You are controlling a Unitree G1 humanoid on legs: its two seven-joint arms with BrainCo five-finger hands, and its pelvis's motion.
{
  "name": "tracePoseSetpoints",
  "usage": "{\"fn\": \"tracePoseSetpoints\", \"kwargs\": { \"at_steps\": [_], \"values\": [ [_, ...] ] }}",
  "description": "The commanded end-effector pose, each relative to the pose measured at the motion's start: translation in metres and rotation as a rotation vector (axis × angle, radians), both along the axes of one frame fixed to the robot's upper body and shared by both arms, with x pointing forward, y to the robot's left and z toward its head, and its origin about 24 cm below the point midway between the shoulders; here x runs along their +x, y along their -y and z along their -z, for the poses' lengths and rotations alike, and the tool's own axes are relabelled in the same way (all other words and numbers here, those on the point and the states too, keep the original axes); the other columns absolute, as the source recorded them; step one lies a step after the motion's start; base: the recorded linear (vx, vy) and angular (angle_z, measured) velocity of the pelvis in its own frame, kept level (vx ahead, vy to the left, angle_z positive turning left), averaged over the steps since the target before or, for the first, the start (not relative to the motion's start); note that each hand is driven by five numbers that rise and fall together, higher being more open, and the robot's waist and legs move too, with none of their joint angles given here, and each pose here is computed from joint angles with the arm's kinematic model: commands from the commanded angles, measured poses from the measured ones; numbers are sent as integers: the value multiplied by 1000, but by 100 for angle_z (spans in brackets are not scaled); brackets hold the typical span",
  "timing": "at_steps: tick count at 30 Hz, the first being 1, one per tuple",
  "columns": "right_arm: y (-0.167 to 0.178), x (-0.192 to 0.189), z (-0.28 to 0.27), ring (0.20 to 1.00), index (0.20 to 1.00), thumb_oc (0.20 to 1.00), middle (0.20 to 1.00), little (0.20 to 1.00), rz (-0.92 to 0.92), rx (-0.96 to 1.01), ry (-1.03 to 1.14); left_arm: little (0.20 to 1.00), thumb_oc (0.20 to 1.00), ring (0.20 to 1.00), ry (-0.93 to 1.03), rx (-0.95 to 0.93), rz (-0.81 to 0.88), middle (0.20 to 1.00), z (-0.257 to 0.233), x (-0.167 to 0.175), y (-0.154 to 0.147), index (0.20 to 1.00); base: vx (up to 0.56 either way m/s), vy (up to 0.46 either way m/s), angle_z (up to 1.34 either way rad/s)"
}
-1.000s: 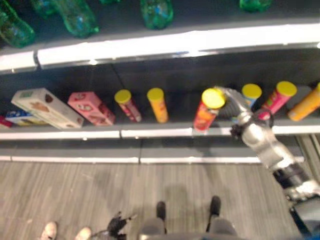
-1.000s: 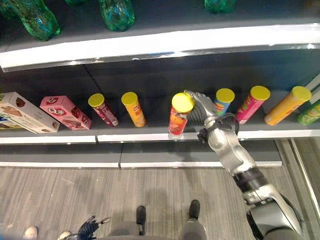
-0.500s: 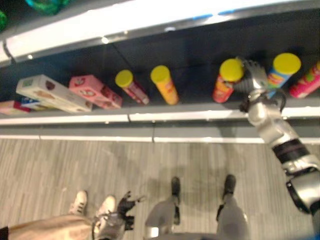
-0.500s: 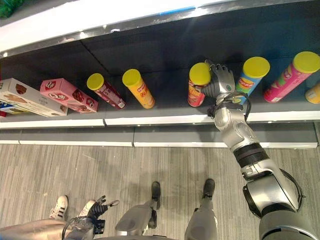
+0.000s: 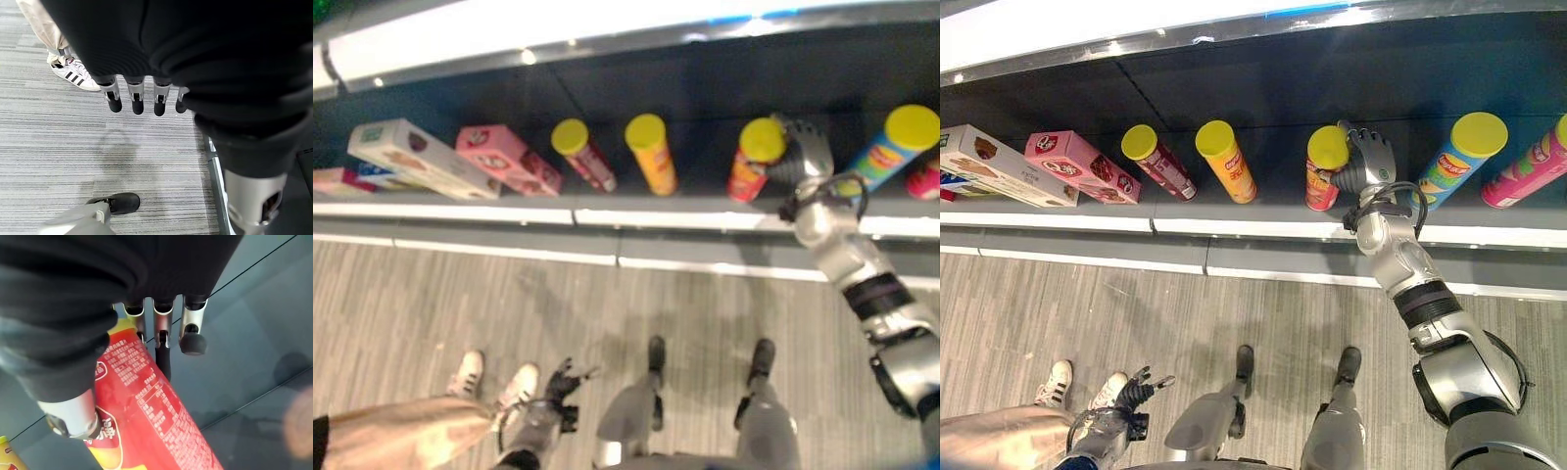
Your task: Put the goods on the table back onto the shelves and tidy them up.
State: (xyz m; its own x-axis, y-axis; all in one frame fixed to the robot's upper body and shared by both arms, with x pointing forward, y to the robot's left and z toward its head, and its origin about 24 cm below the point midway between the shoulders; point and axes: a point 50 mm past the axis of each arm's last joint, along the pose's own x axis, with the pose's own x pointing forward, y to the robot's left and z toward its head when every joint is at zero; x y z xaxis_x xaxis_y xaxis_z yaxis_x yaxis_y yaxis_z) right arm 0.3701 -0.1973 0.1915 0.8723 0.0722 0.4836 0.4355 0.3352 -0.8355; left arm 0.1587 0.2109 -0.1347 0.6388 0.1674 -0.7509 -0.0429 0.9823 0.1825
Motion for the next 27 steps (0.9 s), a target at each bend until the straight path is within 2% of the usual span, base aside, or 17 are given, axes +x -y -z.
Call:
{"fn": "tracePoseSetpoints", "kwargs": {
  "at_steps": [1, 27],
  "values": [
    [-24, 6, -41, 200, 200, 200, 200, 200, -69, -77, 136, 1000, 1000, 1000, -26, 59, 38, 1000, 1, 1, -8, 1000, 0, 0, 0],
    [-16, 11, -45, 200, 200, 200, 200, 200, -13, -180, 127, 1000, 1000, 1000, -20, 58, 31, 1000, 0, 2, -7, 1000, 0, 0, 0]
  ]
}}
